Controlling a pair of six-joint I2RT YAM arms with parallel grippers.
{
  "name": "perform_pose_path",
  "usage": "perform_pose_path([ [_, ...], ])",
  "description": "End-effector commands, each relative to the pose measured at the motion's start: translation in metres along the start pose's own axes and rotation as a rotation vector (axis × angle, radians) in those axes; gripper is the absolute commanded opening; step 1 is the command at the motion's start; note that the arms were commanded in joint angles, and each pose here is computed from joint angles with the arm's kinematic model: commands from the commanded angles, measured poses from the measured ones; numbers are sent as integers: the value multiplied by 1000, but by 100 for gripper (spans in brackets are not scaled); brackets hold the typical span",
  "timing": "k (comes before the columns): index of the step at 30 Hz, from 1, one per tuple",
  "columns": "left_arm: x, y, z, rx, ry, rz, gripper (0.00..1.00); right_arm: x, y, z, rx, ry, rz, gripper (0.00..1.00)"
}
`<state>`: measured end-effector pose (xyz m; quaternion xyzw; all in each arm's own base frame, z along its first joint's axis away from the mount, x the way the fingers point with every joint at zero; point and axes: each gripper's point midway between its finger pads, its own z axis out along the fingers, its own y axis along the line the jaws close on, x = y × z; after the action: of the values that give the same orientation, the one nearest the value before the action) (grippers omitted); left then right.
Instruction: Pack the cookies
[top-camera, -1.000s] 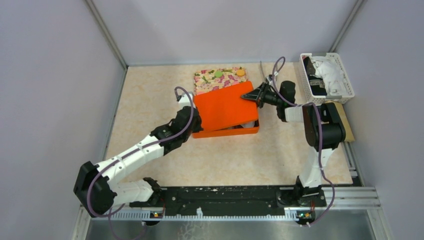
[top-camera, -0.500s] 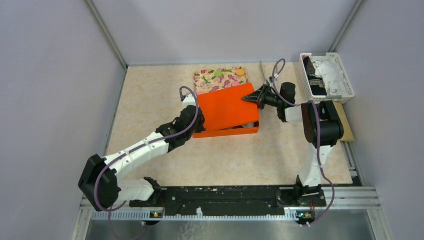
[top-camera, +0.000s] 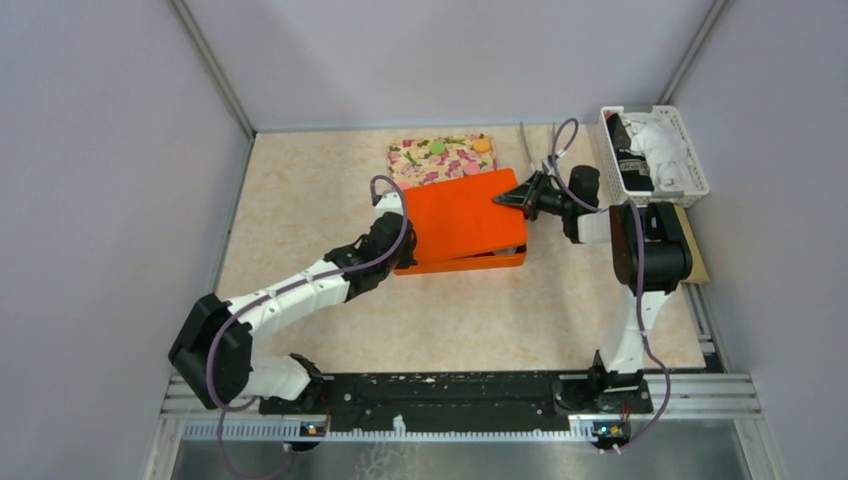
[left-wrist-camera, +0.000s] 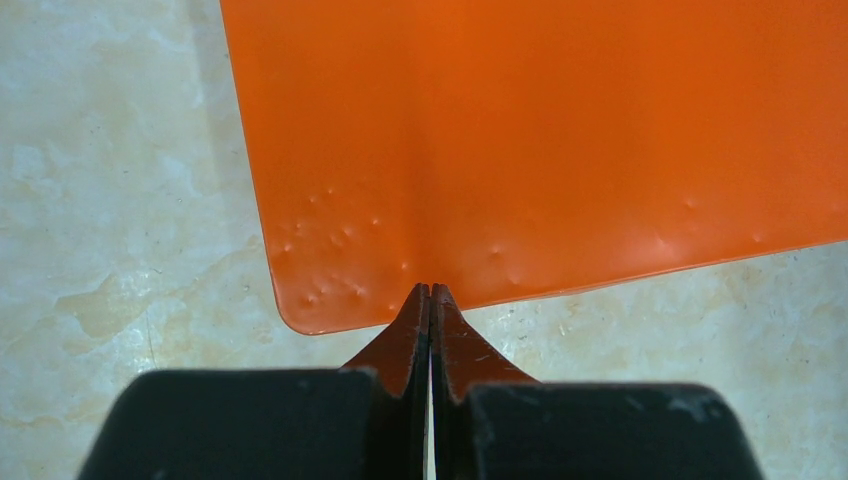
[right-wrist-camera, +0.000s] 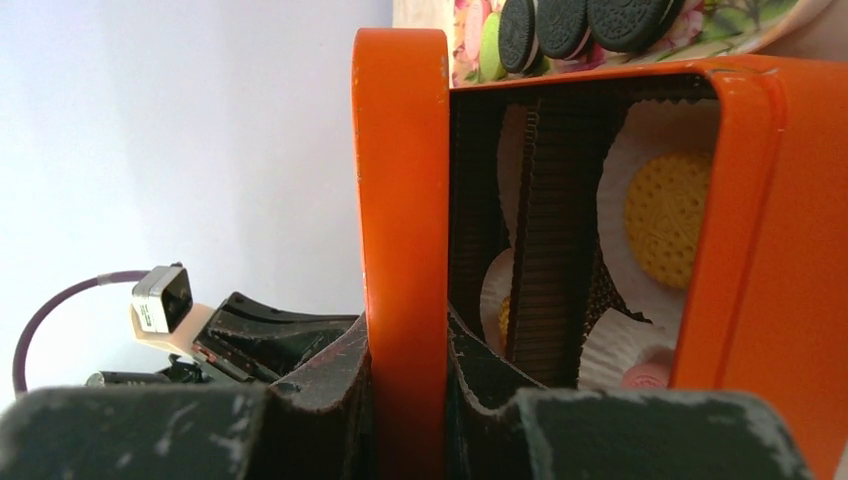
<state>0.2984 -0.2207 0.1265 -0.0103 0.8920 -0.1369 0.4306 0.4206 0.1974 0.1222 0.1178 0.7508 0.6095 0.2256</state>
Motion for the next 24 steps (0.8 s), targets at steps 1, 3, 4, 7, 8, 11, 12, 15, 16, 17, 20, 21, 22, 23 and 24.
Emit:
perform_pose_path([
  [1, 8, -5, 13, 29, 2, -3, 0, -10, -14, -6, 40, -51, -59, 0],
  [3, 18, -5, 19, 34, 30, 4, 0, -12, -17, -9, 50, -60, -60, 1],
  [4, 22, -6, 23, 33, 45, 5, 0, -13, -18, -10, 57, -62, -61, 2],
  [7, 38, -8, 32, 40, 100, 9, 0, -15, -21, -14, 83, -74, -63, 6],
  [8, 42, -9, 35, 42, 116, 9, 0, -17, -21, -16, 92, -80, -68, 9],
  [11, 53, -13, 41, 57, 159, 6, 0, -20, -20, -19, 123, -93, -89, 21],
  [12, 57, -13, 43, 59, 169, 5, 0, -20, -20, -21, 134, -95, -97, 25],
  [15, 63, -15, 45, 67, 189, 2, 0, -22, -15, -25, 159, -106, -123, 40],
  [16, 63, -15, 45, 69, 190, 1, 0, -23, -13, -26, 166, -113, -132, 45],
  [17, 64, -15, 46, 71, 193, 0, 0, -24, -11, -28, 175, -119, -143, 49],
  [20, 65, -16, 47, 74, 196, 2, 0, -28, -4, -33, 208, -142, -177, 56],
  [21, 65, -16, 47, 76, 195, 1, 0, -31, 0, -36, 219, -155, -190, 58],
  [22, 66, -17, 47, 78, 197, 1, 0, -32, 3, -38, 231, -164, -204, 59],
  [23, 67, -17, 48, 79, 198, 1, 0, -34, 7, -41, 246, -173, -216, 59],
  [24, 67, -18, 48, 83, 200, 0, 0, -36, 10, -43, 264, -183, -225, 59],
])
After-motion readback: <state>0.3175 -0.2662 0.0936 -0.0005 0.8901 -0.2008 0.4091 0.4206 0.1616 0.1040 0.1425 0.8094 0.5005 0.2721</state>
